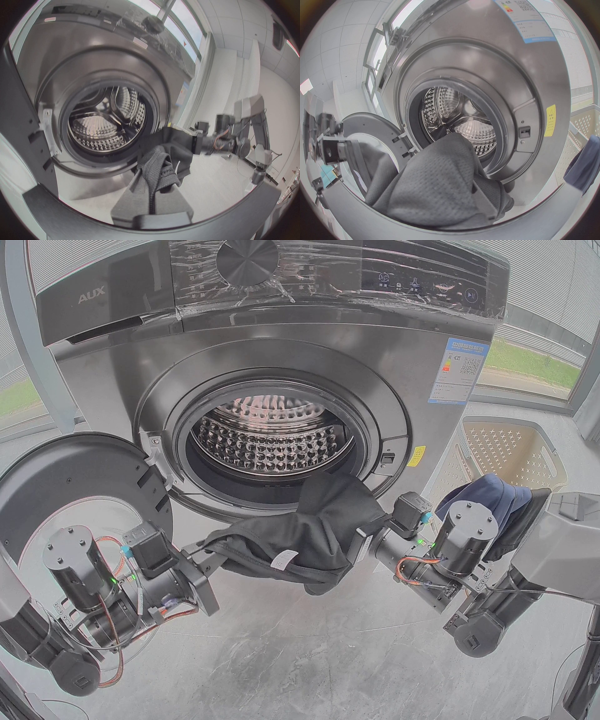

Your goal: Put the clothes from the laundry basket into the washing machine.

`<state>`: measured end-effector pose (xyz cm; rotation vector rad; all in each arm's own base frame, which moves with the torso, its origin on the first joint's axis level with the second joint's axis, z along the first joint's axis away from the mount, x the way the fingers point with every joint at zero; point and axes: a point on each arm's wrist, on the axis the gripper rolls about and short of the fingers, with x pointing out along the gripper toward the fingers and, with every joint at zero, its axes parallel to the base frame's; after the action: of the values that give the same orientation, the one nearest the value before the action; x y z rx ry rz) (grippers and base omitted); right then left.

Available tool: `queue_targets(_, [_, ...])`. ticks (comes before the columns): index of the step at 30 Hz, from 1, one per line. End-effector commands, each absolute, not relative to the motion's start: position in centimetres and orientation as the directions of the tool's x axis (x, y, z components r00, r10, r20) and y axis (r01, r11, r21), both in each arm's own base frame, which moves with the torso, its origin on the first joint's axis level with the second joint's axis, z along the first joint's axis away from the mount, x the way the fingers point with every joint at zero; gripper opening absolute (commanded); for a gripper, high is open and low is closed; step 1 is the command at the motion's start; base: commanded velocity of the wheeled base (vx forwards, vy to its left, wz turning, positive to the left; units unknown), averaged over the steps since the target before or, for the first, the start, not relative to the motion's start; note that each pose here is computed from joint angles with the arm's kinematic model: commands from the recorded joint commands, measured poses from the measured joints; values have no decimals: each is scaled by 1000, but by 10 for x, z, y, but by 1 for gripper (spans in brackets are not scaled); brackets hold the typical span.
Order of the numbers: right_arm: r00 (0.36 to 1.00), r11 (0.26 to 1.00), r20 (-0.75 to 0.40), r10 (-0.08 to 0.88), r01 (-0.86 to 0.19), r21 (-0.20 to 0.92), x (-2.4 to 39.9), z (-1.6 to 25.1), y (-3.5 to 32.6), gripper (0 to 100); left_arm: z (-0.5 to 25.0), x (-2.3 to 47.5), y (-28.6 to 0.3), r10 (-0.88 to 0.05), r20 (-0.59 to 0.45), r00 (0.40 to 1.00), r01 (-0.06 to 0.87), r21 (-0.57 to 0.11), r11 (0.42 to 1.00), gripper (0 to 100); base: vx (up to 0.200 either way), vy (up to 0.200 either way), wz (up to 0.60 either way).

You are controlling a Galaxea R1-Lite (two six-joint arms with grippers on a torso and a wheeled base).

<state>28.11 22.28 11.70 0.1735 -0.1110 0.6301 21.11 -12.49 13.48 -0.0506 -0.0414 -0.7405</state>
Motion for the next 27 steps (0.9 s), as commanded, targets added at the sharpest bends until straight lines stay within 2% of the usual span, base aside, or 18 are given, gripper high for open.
queue_targets(1, [794,787,190,577,-603,133,276,130,221,0,100,220,-126,-662,-82,745,662,-36,749,0,0,0,0])
queue_targets(12, [789,782,202,580,-609,133,276,132,224,0,87,217,-125,-664,-141,734,666,-42,745,0,0,0,0])
queue_targets(13, [790,783,207,577,-607,133,277,133,224,0,86,216,-125,-669,-148,728,671,-45,740,100,0,0,0])
queue_targets(17, [789,783,217,574,-607,133,279,136,225,0,78,205,-122,-680,-201,705,685,-58,727,100,0,0,0])
queue_targets(21, [791,787,225,569,-603,132,282,138,224,0,63,183,-114,-726,-296,621,741,-79,667,100,0,0,0])
queue_targets(24, [789,786,240,566,-604,132,284,141,226,0,51,178,-111,-734,-357,578,768,-67,637,100,0,0,0])
queue_targets(27, [785,782,238,571,-609,134,283,140,228,0,48,178,-112,-733,-372,570,778,-43,627,100,0,0,0])
